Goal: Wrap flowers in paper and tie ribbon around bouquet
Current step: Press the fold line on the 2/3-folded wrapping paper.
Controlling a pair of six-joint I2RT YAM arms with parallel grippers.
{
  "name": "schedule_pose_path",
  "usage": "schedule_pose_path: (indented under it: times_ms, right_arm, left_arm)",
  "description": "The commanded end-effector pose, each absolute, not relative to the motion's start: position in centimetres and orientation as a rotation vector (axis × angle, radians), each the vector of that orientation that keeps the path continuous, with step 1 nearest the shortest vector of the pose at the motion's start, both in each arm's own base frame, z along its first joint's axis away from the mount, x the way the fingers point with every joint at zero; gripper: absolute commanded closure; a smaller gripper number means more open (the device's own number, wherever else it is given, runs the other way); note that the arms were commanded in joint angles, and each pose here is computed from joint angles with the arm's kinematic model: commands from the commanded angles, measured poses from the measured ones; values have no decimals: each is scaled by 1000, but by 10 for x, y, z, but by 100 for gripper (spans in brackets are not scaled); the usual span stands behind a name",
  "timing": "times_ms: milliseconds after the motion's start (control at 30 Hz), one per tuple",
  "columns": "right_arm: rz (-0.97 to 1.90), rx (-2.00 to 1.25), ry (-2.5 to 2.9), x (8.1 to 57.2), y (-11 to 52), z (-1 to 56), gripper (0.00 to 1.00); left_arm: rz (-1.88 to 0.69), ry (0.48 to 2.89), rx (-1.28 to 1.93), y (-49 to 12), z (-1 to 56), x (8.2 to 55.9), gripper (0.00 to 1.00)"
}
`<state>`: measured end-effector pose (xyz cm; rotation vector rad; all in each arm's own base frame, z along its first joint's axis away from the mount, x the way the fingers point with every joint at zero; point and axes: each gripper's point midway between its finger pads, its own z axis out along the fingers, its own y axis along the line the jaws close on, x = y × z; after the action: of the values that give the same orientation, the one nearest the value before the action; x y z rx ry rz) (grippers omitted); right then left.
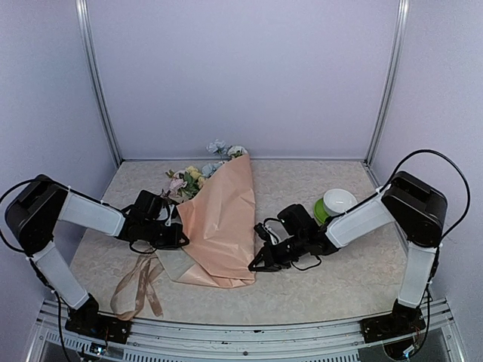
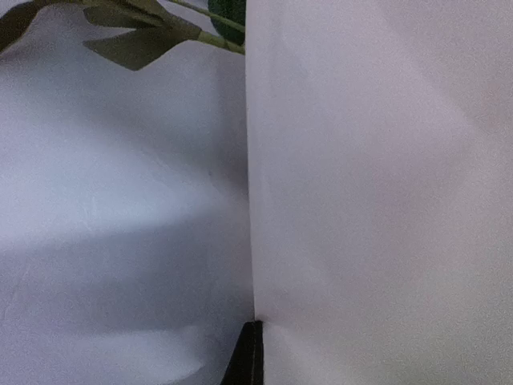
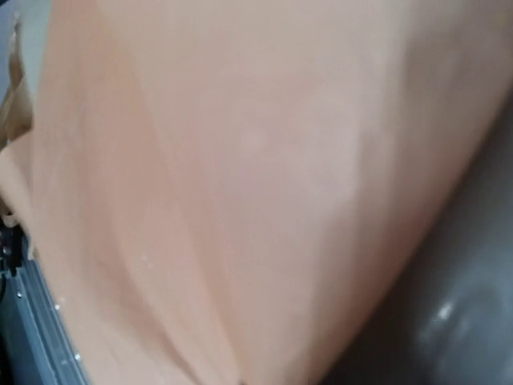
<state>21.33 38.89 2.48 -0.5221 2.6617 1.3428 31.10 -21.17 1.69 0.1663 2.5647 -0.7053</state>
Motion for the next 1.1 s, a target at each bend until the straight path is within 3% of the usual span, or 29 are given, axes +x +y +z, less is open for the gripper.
schedule_pose_path:
  times_ms: [0,267,300,433,533,667,800,933,1067]
  right_arm:
    - [1370,-431,2700,193,372,23,100]
    - [1345,-537,2754,141,360,29,100]
    - [1363,-566,2753,134,360,32,98]
    - [1428,-599,2744,120,352,43,71]
    - [1295,-558,2715,159,329,49,63]
    - [1071,-665,2534,226,337,88,61]
    - [1082,-745,2421,262,374,109,64]
    - [1247,-895,2363,244,428,110,72]
    - [1220,-1015,2463,211,463,74,78]
  left_arm:
    - [-621,2626,189,-211,-1,312,100]
    - [-645,2654,277,-232,-4,288,100]
    - [-643,2666,276,-230,-7,282,100]
    - [-626,2691,259,-222,-12,270,100]
    - [-629,2684,262,-220,-11,266,100]
    - [-619,2696,268,-220,-14,265,100]
    - [-615,2695,258,-219,-13,266,100]
    - [-605,2676,246,-218,-7,270,100]
    - [-593,2659,237,-217,-1,275,100]
